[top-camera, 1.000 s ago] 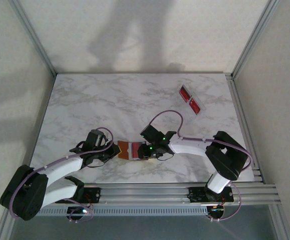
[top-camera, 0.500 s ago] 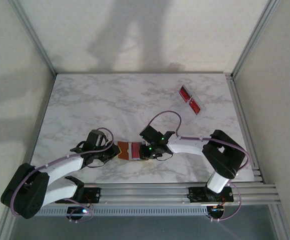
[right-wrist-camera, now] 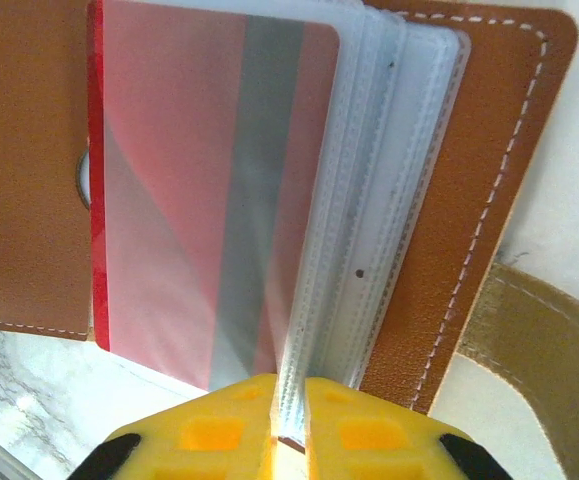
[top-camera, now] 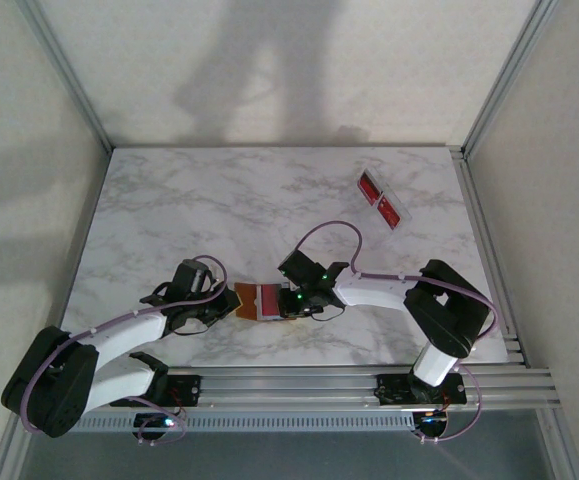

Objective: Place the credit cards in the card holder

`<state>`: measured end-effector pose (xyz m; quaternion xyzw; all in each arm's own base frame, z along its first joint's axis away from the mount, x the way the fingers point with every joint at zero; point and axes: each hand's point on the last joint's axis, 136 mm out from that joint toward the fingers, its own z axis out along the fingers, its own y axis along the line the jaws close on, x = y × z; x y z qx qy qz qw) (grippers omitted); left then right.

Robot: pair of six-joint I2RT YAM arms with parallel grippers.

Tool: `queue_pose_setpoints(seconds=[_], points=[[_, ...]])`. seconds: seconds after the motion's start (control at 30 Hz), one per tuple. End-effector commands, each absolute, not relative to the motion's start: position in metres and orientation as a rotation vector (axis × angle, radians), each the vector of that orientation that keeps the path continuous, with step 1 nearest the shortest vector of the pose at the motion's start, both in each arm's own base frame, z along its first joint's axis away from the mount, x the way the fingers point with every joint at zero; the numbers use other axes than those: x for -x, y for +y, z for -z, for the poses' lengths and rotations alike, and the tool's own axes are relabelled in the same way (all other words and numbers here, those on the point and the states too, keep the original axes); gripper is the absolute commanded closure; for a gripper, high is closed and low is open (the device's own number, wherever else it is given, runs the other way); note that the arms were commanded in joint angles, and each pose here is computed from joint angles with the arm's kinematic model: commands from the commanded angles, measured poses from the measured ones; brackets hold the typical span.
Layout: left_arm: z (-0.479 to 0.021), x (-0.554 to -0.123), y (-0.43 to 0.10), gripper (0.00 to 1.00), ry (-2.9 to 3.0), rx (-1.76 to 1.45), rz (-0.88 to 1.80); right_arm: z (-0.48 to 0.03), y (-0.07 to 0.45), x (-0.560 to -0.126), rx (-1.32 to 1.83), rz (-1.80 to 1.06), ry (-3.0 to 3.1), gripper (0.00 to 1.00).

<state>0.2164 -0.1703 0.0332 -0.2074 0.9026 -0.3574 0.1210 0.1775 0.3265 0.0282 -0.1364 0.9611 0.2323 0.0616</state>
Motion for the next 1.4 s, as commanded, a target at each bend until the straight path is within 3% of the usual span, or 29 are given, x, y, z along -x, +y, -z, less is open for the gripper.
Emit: queue_pose_setpoints(seconds=[0.0, 0.37, 0.97, 1.37], points=[[-0.031, -0.212, -0.172, 1.0, 2.668, 0.577, 1.032, -0.039, 0.342, -0.181, 0.454, -0.78, 2.868, 0.84], [-0.03, -0.211, -0.172, 1.0, 2.675, 0.568, 1.03, -0.047, 0.352, -0.181, 0.465, -0.875, 2.815, 0.84], [-0.031, -0.21, -0.171, 1.0, 2.671, 0.562, 1.025, -0.063, 0.364, -0.181, 0.484, -1.022, 2.72, 0.76], [-0.03, -0.21, -0.169, 1.0, 2.666, 0.568, 1.018, -0.082, 0.381, -0.181, 0.522, -1.187, 2.607, 0.78]])
